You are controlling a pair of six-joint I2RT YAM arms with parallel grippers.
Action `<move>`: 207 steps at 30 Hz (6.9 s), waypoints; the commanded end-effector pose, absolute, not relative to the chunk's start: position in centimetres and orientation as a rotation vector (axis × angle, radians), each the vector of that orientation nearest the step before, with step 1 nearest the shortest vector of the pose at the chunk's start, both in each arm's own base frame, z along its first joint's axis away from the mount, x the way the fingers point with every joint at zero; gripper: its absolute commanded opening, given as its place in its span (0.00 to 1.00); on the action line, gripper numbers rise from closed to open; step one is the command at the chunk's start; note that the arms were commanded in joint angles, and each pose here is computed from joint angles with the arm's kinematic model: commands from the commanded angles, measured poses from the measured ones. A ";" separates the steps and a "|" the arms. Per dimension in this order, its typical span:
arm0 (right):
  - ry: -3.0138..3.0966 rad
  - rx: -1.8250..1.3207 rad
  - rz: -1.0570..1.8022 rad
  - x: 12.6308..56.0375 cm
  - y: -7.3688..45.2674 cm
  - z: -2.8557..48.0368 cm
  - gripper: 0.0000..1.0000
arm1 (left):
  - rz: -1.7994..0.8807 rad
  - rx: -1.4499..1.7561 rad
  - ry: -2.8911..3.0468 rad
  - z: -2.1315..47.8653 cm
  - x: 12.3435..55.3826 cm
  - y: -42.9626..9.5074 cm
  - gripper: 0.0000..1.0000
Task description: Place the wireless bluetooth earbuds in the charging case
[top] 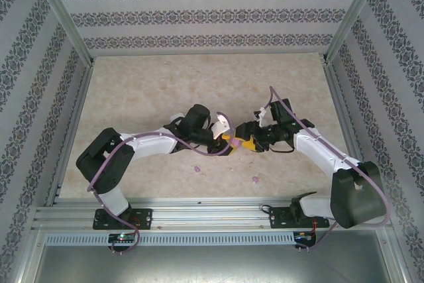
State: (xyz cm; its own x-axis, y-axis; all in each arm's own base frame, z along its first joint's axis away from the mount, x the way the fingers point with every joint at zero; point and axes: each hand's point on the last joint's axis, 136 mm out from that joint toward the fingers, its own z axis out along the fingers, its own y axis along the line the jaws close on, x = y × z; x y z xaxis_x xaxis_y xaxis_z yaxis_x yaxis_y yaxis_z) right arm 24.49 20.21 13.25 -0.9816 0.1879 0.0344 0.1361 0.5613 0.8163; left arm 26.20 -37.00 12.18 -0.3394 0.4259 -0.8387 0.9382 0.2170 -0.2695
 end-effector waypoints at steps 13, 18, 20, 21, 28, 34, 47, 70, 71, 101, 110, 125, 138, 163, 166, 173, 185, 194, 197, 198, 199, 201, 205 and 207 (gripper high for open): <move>2.703 0.185 1.546 23.5 22.7 16.2 0.30 | -1.183 1.183 1.737 17.6 24.5 -36.8 0.23; 2.668 0.205 1.579 23.8 23.1 17.3 0.18 | -1.151 1.172 1.741 17.6 24.4 -36.2 0.35; 2.643 0.229 1.609 24.0 23.3 17.8 0.18 | -1.131 1.138 1.720 18.1 24.9 -35.7 0.56; 2.629 0.234 1.627 24.1 23.5 18.1 0.18 | -1.135 1.097 1.697 18.8 25.4 -35.2 0.61; 2.531 0.251 1.784 25.0 24.5 21.9 0.18 | -1.255 0.883 1.554 22.7 27.3 -30.7 0.63; 2.461 0.221 1.873 25.9 25.6 25.2 0.18 | -1.145 0.929 1.487 23.4 26.4 -29.6 0.64; 2.425 0.204 1.953 25.4 27.9 26.5 0.18 | -1.169 0.910 1.384 26.9 26.5 -30.6 0.51; 2.417 0.223 1.998 25.8 28.5 25.8 0.18 | -1.236 0.879 1.341 28.1 26.5 -31.0 0.43; 2.419 0.225 1.997 25.8 28.5 25.7 0.18 | -1.238 0.878 1.341 28.1 26.5 -31.0 0.45; 2.358 0.237 2.042 25.9 28.1 26.8 0.18 | -1.268 0.810 1.325 28.9 26.5 -29.9 0.39; 2.341 0.242 2.051 25.9 27.9 27.1 0.18 | -1.262 0.793 1.326 29.0 26.6 -29.6 0.45; 2.326 0.252 2.049 25.8 27.5 27.5 0.18 | -1.272 0.771 1.320 29.2 26.6 -28.9 0.52; 2.317 0.257 2.048 25.8 27.5 27.8 0.18 | -1.292 0.814 1.375 27.9 26.4 -29.2 0.64; 2.329 0.253 2.056 25.7 27.9 27.4 0.18 | -1.296 0.836 1.384 27.4 27.0 -29.8 0.55; 2.332 0.252 2.056 25.7 27.9 27.3 0.18 | -1.291 0.836 1.386 27.4 27.0 -29.8 0.56; 2.330 0.249 2.062 25.7 27.9 27.5 0.18 | -1.291 0.847 1.397 26.9 26.9 -29.9 0.54; 2.339 0.253 2.060 25.6 27.9 27.1 0.19 | -1.291 0.836 1.372 27.5 27.0 -29.8 0.33; 2.329 0.197 1.971 25.6 27.4 27.4 0.46 | -1.296 0.834 1.353 28.6 26.6 -29.6 0.19; 2.288 0.125 1.895 25.7 26.5 28.8 0.58 | -1.262 0.849 1.364 28.9 26.3 -29.4 0.15; 2.261 0.097 1.862 25.8 26.0 29.4 0.61 | -1.255 0.857 1.366 29.1 26.2 -29.3 0.13; 2.236 0.078 1.830 26.0 25.4 29.9 0.62 | -1.252 0.863 1.372 29.1 26.0 -29.2 0.12; 2.176 0.052 1.734 26.4 23.9 30.9 0.64 | -1.259 0.885 1.386 29.3 25.6 -29.2 0.11; 2.079 -0.140 1.521 25.7 22.3 32.6 0.68 | -1.294 0.924 1.419 29.7 24.7 -29.3 0.10; 2.057 -0.274 1.427 24.9 22.3 33.1 0.69 | -1.309 0.945 1.432 29.9 24.2 -29.3 0.09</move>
